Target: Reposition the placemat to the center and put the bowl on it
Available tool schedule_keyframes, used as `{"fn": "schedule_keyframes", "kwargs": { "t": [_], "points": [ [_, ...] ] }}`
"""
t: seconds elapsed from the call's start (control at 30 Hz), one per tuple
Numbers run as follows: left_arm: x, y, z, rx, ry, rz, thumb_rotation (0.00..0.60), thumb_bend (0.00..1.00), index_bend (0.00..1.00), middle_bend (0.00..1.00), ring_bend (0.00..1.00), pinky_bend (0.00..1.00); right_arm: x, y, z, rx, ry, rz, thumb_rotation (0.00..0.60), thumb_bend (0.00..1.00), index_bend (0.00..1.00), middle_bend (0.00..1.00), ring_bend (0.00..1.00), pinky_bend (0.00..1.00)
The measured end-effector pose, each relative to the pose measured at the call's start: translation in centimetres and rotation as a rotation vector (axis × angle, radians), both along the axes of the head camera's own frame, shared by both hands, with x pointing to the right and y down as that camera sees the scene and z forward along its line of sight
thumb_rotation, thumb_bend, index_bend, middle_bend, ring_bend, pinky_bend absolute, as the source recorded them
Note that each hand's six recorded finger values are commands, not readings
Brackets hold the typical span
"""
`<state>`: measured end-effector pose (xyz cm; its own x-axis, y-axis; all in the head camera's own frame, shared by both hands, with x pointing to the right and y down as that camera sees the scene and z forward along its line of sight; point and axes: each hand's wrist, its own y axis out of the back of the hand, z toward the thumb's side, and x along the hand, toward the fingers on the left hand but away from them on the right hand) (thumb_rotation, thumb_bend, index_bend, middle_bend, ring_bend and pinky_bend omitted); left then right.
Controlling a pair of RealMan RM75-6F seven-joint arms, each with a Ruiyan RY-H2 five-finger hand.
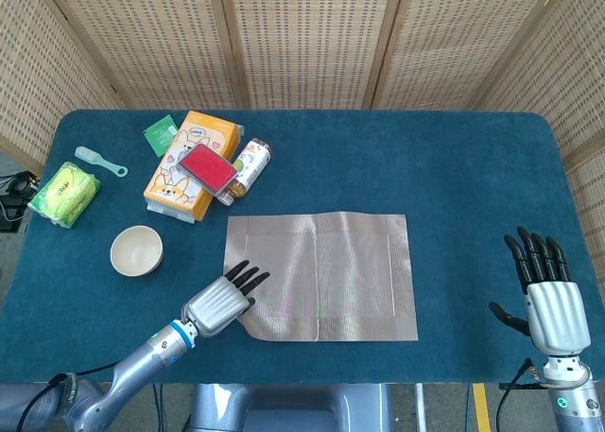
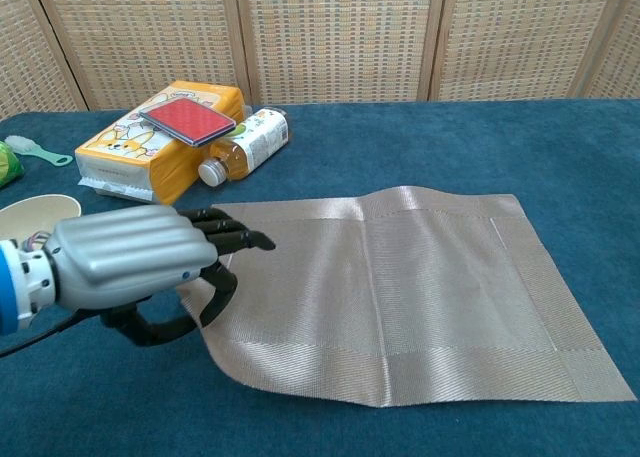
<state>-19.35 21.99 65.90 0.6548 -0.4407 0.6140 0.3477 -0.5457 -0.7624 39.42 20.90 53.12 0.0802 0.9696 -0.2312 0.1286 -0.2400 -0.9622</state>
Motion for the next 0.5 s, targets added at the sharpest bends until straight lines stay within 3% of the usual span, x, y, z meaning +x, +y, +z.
{"fn": "schedule_keyframes", "kwargs": {
  "t": [0.17, 0.5],
  "points": [
    [-1.3, 1.8, -0.4, -0.030, -0.031, 0.018, 0.600, 0.52, 0.79, 0.00, 0.00, 0.00, 0.0, 0.0, -0.1, 0.000, -0.001, 0.000, 0.600, 0.00, 0.00, 0.00, 0.00, 0.00],
    [-3.0, 2.5, -0.4, -0.009, -0.084, 0.029, 0.600, 0.52, 0.79, 0.00, 0.00, 0.00, 0.0, 0.0, -0.2, 0.001, -0.002, 0.000, 0.600, 0.00, 0.00, 0.00, 0.00, 0.00]
  ]
}}
